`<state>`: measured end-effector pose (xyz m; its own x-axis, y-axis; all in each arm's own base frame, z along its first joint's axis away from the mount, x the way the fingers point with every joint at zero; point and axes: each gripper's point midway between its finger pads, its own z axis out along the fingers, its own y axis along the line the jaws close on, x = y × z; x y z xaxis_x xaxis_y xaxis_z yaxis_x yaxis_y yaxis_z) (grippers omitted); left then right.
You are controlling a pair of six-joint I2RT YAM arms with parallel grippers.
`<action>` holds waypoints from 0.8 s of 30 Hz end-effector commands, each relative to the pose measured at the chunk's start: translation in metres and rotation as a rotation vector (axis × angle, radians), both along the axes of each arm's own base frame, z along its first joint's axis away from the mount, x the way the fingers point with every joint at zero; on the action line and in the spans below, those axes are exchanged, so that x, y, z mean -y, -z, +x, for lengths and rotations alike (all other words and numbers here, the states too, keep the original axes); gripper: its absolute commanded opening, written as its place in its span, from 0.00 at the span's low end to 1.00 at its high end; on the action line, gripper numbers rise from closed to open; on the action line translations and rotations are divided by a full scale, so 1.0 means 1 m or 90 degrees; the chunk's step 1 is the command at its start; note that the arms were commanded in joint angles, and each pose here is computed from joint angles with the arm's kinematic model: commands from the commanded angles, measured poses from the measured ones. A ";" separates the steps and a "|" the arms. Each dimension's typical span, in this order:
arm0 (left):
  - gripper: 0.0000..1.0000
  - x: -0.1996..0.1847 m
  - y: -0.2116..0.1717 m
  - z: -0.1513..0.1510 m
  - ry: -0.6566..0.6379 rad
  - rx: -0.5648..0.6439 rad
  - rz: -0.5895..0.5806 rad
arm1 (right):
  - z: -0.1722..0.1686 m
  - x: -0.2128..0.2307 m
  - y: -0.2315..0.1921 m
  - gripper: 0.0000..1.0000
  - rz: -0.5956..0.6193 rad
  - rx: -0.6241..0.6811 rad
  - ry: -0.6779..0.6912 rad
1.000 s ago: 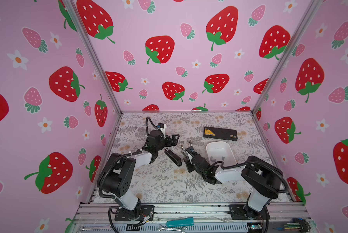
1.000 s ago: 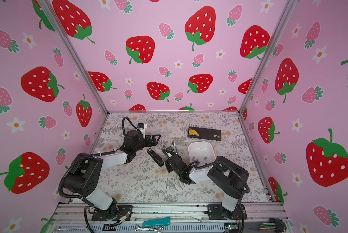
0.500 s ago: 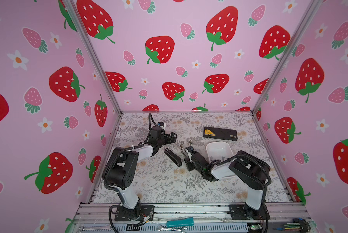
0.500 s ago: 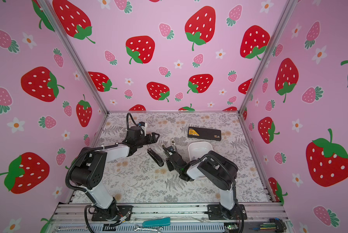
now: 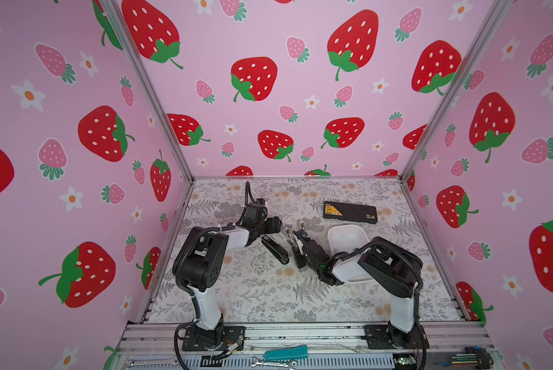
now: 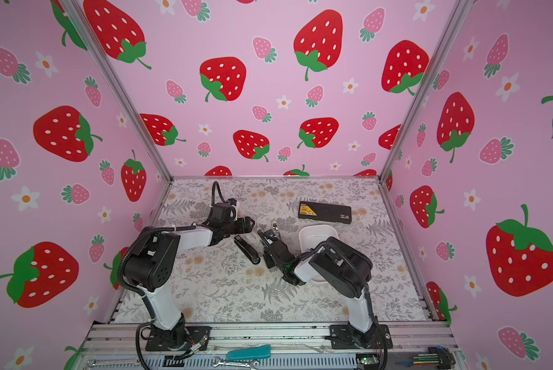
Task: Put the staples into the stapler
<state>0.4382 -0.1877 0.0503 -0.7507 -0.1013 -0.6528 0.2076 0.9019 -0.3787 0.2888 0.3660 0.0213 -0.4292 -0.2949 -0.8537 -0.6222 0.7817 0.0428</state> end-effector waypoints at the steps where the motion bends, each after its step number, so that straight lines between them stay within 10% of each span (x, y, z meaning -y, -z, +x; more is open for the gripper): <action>1: 0.86 0.012 -0.006 0.004 0.035 0.032 0.009 | -0.016 0.016 0.042 0.27 -0.074 -0.064 -0.015; 24: 0.88 0.052 -0.009 -0.047 0.204 0.232 0.045 | -0.015 0.013 0.029 0.27 -0.039 -0.063 -0.009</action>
